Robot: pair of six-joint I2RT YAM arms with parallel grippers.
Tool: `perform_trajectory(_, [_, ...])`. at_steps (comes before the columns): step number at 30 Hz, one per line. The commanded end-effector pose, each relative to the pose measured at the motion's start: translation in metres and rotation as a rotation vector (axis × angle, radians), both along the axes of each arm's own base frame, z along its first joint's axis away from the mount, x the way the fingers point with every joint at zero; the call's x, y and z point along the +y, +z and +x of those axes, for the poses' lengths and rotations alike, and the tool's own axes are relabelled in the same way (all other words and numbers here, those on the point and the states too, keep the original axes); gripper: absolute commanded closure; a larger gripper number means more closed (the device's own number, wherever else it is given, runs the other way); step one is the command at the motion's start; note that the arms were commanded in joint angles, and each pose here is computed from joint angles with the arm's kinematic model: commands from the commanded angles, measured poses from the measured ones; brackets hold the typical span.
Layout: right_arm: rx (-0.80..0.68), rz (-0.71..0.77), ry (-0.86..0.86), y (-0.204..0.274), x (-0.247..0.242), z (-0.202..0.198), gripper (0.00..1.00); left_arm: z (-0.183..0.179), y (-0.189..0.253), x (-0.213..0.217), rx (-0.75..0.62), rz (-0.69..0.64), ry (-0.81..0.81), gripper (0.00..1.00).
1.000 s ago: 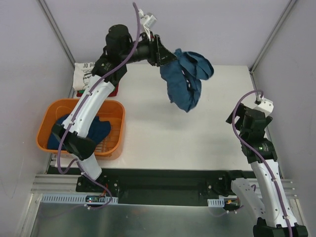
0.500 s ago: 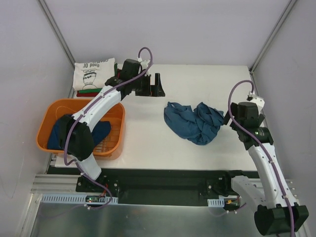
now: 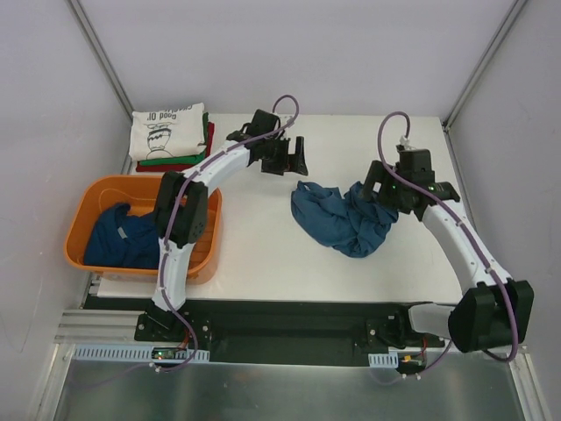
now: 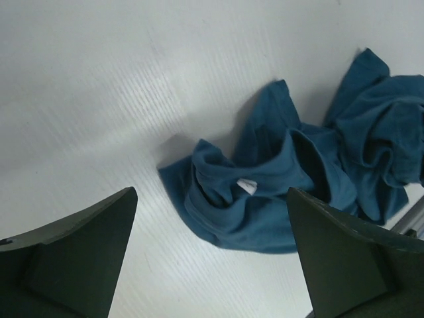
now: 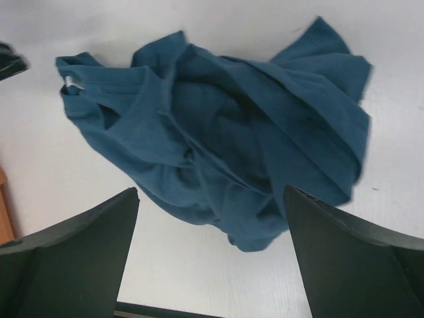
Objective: Fold and stack the t-shirts
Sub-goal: Flatten the tshirt out
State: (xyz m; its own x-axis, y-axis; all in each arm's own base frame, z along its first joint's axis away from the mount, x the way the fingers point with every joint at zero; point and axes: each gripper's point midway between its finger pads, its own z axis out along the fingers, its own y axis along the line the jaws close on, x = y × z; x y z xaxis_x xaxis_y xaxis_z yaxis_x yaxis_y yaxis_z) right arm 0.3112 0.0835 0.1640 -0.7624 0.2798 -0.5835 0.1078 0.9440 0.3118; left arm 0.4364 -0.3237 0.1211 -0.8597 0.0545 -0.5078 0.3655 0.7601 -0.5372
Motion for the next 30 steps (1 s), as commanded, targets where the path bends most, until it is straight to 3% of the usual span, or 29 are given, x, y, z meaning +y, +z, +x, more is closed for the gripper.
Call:
perform_trajectory(1, [-0.039, -0.008, 0.049, 0.017, 0.036, 0.029, 0.07, 0.02, -0.005, -0.012, -0.005, 0.016, 0.04, 0.09])
perform_trajectory(4, [0.006, -0.08, -0.049, 0.002, 0.031, 0.04, 0.13, 0.013, -0.014, -0.023, 0.039, -0.02, -0.006, 0.24])
perform_trajectory(8, [0.045, -0.167, -0.128, -0.016, 0.026, 0.051, 0.14, -0.005, -0.029, -0.031, 0.109, -0.04, -0.056, 0.27])
perform_trajectory(11, [0.076, -0.176, -0.112, -0.033, 0.034, 0.064, 0.21, -0.012, -0.045, -0.038, 0.133, -0.022, -0.075, 0.31])
perform_trajectory(14, [0.073, -0.202, -0.139, -0.043, 0.035, 0.078, 0.32, -0.007, -0.057, -0.042, 0.145, -0.014, -0.06, 0.59])
perform_trajectory(15, [0.068, -0.23, -0.161, -0.047, 0.03, 0.082, 0.43, -0.001, -0.056, -0.042, 0.131, -0.007, -0.045, 0.81])
perform_trajectory(17, [0.053, -0.255, -0.202, -0.046, 0.024, 0.086, 0.56, 0.006, -0.057, -0.04, 0.112, 0.01, -0.024, 1.0])
perform_trajectory(18, [0.039, -0.281, -0.227, -0.043, 0.017, 0.088, 0.71, 0.009, -0.055, -0.038, 0.095, 0.019, -0.018, 1.0])
perform_trajectory(21, [-0.01, -0.286, -0.237, -0.024, 0.011, 0.085, 0.9, 0.015, -0.035, -0.025, 0.018, 0.058, 0.013, 1.0])
perform_trajectory(26, [-0.129, -0.285, -0.253, 0.029, -0.006, 0.064, 0.96, 0.024, 0.047, 0.014, -0.141, 0.046, 0.104, 1.0])
perform_trajectory(30, [-0.29, -0.263, -0.277, 0.097, -0.025, 0.039, 0.98, 0.018, 0.132, 0.044, -0.32, 0.006, 0.163, 1.0])
